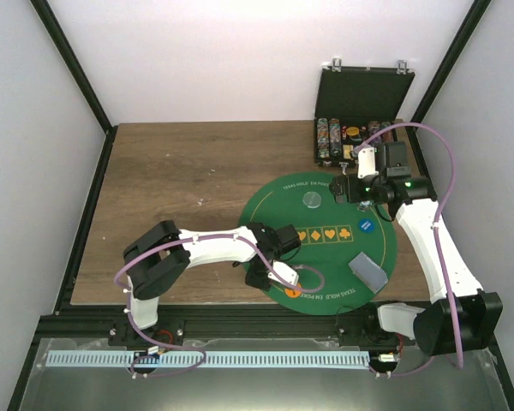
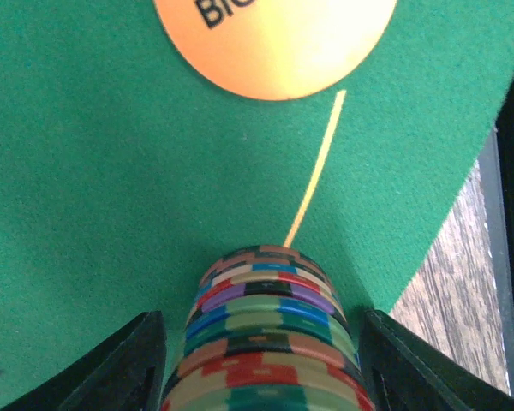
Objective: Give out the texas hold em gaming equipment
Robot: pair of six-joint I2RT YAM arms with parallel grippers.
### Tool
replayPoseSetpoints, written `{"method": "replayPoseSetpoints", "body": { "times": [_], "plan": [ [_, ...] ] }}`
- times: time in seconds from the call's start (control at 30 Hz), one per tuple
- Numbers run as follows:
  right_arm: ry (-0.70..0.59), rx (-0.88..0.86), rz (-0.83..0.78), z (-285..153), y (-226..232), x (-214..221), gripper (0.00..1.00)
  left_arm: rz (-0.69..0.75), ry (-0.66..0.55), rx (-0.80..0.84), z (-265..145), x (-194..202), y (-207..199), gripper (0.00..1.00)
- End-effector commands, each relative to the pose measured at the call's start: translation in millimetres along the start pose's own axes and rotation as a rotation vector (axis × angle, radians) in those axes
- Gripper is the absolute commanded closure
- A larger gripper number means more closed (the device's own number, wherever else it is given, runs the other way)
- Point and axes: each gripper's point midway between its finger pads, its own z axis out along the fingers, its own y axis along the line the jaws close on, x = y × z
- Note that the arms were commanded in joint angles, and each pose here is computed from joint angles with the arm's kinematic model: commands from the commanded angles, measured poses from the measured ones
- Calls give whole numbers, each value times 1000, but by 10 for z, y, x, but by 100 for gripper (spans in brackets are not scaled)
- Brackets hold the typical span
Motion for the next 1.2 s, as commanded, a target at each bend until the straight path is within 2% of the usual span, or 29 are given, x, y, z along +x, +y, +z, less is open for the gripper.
{"method": "replayPoseSetpoints", "body": {
  "times": [0.0, 0.13, 0.27, 0.4, 0.43, 0.47, 0.63, 0.77, 0.87, 1.0, 1.17],
  "plan": [
    [-61, 5, -37, -179, 36, -208, 0, 15, -27, -23, -91, -22, -12, 34],
    [-87, -2, -67, -238, 65, -261, 0, 12, -44, -48, -134, -21, -4, 27],
    [-94, -47, -104, -272, 152, -243, 0, 14, -59, -108, -210, -25, 70, 15],
    [-106, -73, -147, -282, 203, -196, 0, 12, -94, -97, -363, -59, 13, 13],
    [-109, -69, -155, -292, 200, -194, 0, 14, -111, -91, -415, -77, -13, 5],
    [-116, -65, -166, -307, 197, -200, 0, 16, -124, -87, -466, -84, -36, 3],
    [-125, -58, -233, -378, 209, -180, 0, 19, -190, -54, -757, -119, -201, 0],
    [-96, -83, -336, -392, 258, -17, 0, -42, -227, -37, -1031, -121, -282, 1],
    [-9, -65, -416, -294, 221, 272, 0, -116, -290, 1, -1316, -80, -337, 1],
    [186, -69, -577, -177, 184, 855, 0, -262, -435, 58, -1730, 104, -287, 1],
    [535, -70, -693, -64, -44, 1847, 0, -458, -429, -121, -1852, 532, 31, 1]
  ]
}}
